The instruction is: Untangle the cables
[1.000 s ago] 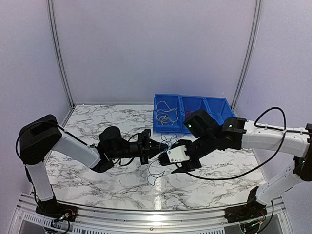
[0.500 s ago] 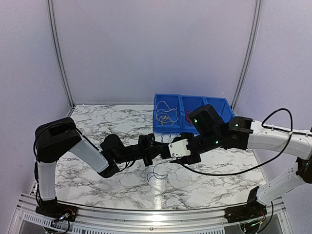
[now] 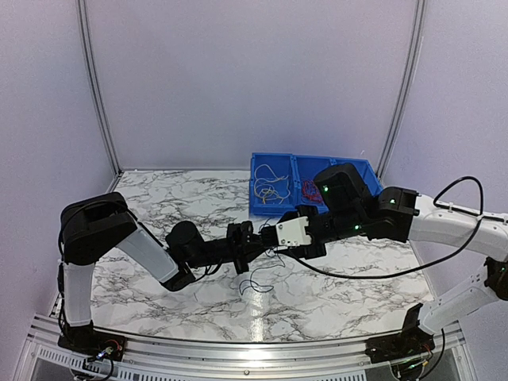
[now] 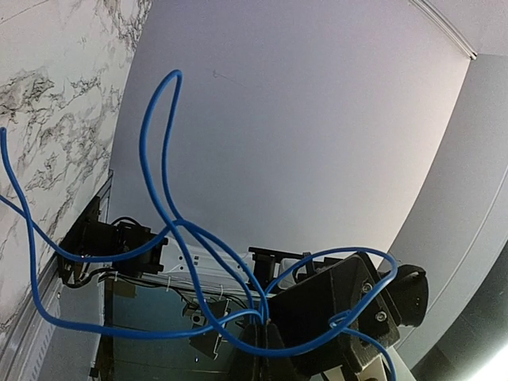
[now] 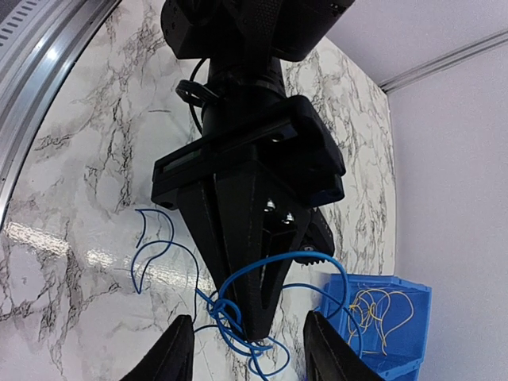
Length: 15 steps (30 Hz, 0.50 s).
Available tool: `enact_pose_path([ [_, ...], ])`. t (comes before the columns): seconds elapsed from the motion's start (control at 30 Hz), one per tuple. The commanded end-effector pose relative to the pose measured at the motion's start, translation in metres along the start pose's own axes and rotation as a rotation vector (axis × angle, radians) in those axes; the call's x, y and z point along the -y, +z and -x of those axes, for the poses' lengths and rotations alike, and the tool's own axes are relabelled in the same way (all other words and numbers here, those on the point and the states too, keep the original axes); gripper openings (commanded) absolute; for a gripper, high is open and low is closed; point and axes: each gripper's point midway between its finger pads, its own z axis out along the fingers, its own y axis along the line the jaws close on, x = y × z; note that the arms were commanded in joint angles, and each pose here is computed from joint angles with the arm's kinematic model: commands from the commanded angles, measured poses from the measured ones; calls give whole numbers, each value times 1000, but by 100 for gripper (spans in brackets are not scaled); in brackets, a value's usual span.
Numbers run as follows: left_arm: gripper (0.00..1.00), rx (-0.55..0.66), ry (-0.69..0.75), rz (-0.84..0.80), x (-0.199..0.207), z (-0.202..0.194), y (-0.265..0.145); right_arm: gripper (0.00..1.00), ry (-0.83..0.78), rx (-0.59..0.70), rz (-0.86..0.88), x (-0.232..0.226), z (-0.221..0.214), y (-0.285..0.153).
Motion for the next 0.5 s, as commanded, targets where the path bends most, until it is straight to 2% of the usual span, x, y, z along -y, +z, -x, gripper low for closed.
enact_pose_path([
  [0.0, 0, -65, 18, -80, 23, -18, -1, 46, -25, -1, -56, 12, 2, 3],
  [0.17, 0, -65, 19, -81, 25, -19, -2, 39, -45, -8, -50, 10, -1, 6],
  [0.47, 0, -75, 31, -78, 27, -22, 0, 36, -76, -33, 35, -8, -9, 16],
])
